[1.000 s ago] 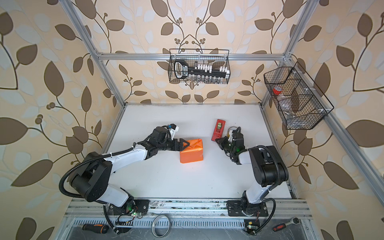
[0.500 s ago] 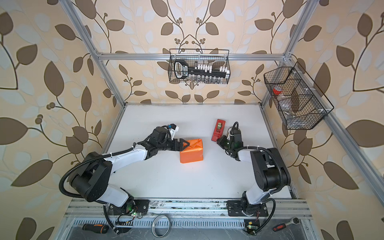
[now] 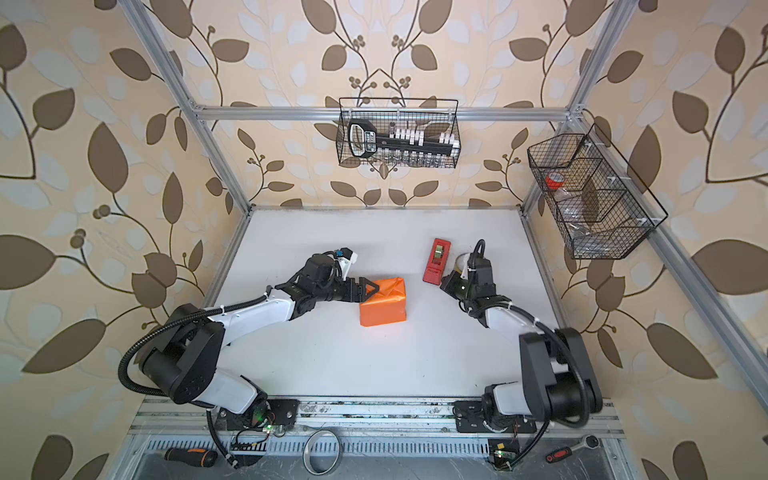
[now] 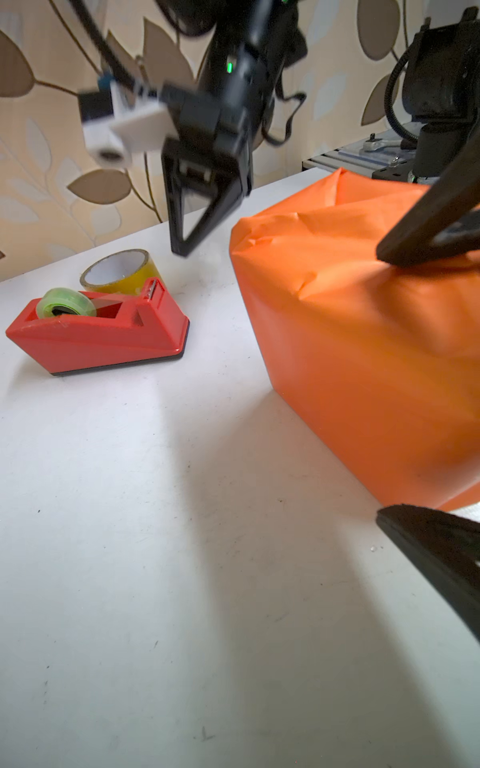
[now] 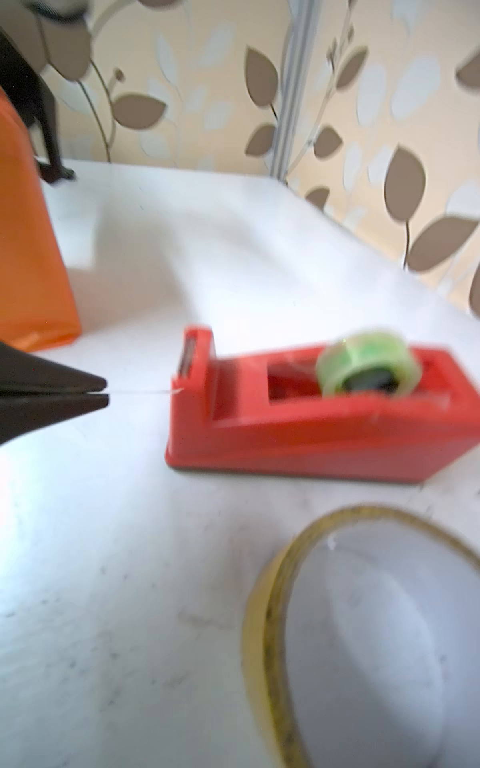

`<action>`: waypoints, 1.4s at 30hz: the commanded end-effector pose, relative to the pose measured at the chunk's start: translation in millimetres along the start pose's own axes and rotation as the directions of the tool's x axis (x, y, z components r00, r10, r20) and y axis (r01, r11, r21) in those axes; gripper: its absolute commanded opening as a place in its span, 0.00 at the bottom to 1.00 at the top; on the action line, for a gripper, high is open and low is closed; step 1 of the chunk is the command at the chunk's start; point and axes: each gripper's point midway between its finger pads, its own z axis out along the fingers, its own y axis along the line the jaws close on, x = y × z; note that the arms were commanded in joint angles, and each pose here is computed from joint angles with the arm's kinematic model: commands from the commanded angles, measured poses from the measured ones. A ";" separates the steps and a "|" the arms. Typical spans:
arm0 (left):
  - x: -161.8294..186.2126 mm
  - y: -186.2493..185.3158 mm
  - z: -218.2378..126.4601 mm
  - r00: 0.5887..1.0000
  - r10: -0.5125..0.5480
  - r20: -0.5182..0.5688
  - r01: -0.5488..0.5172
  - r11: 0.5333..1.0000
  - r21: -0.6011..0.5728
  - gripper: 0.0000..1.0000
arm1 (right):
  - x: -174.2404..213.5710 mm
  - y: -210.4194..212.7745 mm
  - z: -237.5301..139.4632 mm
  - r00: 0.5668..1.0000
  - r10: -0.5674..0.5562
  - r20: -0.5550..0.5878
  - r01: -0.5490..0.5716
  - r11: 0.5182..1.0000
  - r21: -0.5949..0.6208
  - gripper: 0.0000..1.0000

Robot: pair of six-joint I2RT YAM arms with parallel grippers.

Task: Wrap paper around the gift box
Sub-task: 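Carry the tape strip with the right gripper to the box top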

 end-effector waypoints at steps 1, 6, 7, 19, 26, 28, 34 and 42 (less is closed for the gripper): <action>52.8 43.5 3.2 0.988 -0.050 -0.149 0.026 0.987 -0.156 0.91 | 32.4 50.5 -19.4 0.987 -0.106 -0.120 0.084 0.981 -0.175 0.00; 54.1 44.3 2.3 0.987 -0.049 -0.152 0.024 0.987 -0.160 0.91 | 61.8 125.6 -24.4 0.963 -0.200 -0.181 0.135 0.938 -0.318 0.00; 53.8 44.1 2.3 0.987 -0.047 -0.153 0.023 0.987 -0.160 0.91 | 66.8 136.8 -22.2 0.960 -0.204 -0.190 0.130 0.931 -0.342 0.00; 52.2 43.7 0.3 0.988 -0.040 -0.146 0.016 0.986 -0.164 0.91 | 104.9 162.3 0.5 0.920 -0.225 -0.321 0.112 0.935 -0.336 0.00; 52.8 44.3 0.1 0.988 -0.041 -0.147 0.017 0.986 -0.166 0.91 | 111.2 156.8 -1.5 0.907 -0.234 -0.349 0.117 0.939 -0.325 0.00; 52.9 44.7 0.2 0.988 -0.041 -0.148 0.016 0.986 -0.167 0.91 | 111.5 155.8 -0.5 0.906 -0.237 -0.351 0.121 0.940 -0.320 0.00; 53.2 44.3 -0.7 0.988 -0.039 -0.147 0.014 0.986 -0.167 0.91 | 109.0 155.9 3.0 0.905 -0.247 -0.346 0.136 0.939 -0.315 0.00; 53.0 44.1 -0.7 0.988 -0.039 -0.146 0.015 0.986 -0.165 0.91 | 109.2 148.3 9.2 0.898 -0.267 -0.349 0.168 0.943 -0.288 0.00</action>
